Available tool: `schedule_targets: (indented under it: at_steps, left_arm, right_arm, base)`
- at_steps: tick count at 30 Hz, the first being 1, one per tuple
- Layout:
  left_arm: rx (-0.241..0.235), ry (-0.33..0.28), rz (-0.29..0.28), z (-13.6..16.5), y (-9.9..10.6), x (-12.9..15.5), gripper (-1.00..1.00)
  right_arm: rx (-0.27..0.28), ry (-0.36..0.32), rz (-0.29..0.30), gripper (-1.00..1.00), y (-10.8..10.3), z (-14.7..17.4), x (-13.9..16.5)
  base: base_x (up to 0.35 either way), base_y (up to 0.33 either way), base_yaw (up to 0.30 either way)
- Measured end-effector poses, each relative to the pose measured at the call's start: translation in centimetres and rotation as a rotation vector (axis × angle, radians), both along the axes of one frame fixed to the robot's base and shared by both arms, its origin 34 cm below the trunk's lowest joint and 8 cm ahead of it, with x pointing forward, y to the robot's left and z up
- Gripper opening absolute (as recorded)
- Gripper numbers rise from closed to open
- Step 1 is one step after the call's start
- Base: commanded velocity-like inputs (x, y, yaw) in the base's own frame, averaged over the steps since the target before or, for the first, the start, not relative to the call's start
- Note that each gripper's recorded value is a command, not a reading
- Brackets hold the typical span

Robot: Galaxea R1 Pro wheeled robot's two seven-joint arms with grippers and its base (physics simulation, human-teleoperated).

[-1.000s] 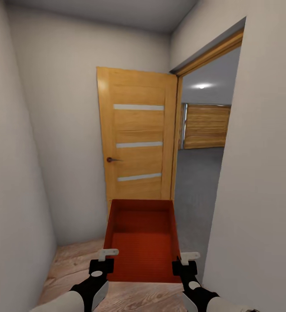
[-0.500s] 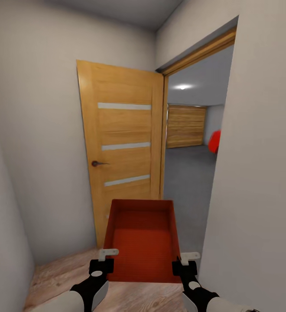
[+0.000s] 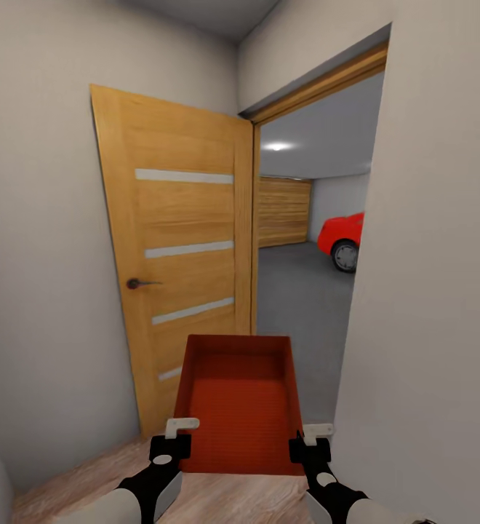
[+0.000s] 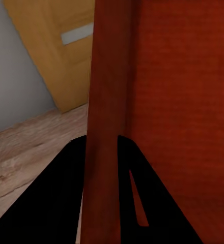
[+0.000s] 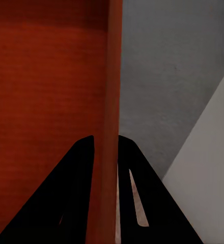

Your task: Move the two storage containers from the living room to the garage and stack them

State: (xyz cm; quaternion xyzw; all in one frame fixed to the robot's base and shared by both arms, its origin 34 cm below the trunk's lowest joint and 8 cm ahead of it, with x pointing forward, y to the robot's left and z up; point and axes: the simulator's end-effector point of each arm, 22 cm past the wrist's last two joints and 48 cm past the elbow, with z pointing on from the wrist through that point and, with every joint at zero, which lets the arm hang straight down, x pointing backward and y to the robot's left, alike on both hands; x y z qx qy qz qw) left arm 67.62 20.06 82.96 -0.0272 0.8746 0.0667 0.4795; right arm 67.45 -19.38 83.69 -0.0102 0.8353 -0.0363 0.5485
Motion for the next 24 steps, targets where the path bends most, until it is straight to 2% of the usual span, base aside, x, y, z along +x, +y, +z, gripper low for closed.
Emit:
schedule_targets:
  at_steps: [13,19,24]
  left_arm:
    - [0.0,0.0,0.0,0.0,0.0,0.0,-1.0]
    - [0.0,0.0,0.001,0.01,0.02,0.01,-1.0]
    - [0.0,-0.001,0.0,0.0,0.0,0.03,-1.0]
  right_arm:
    - [0.0,0.0,0.0,-1.0,0.0,0.0,0.0]
    - [0.0,0.0,0.001,-1.0,0.01,0.01,0.02]
    - [-0.001,-0.001,0.001,-1.0,0.0,0.02,0.06]
  base:
    - [0.208,0.281,-0.285]
    - [0.19,0.232,-0.066]
    - [0.045,0.049,-0.006]
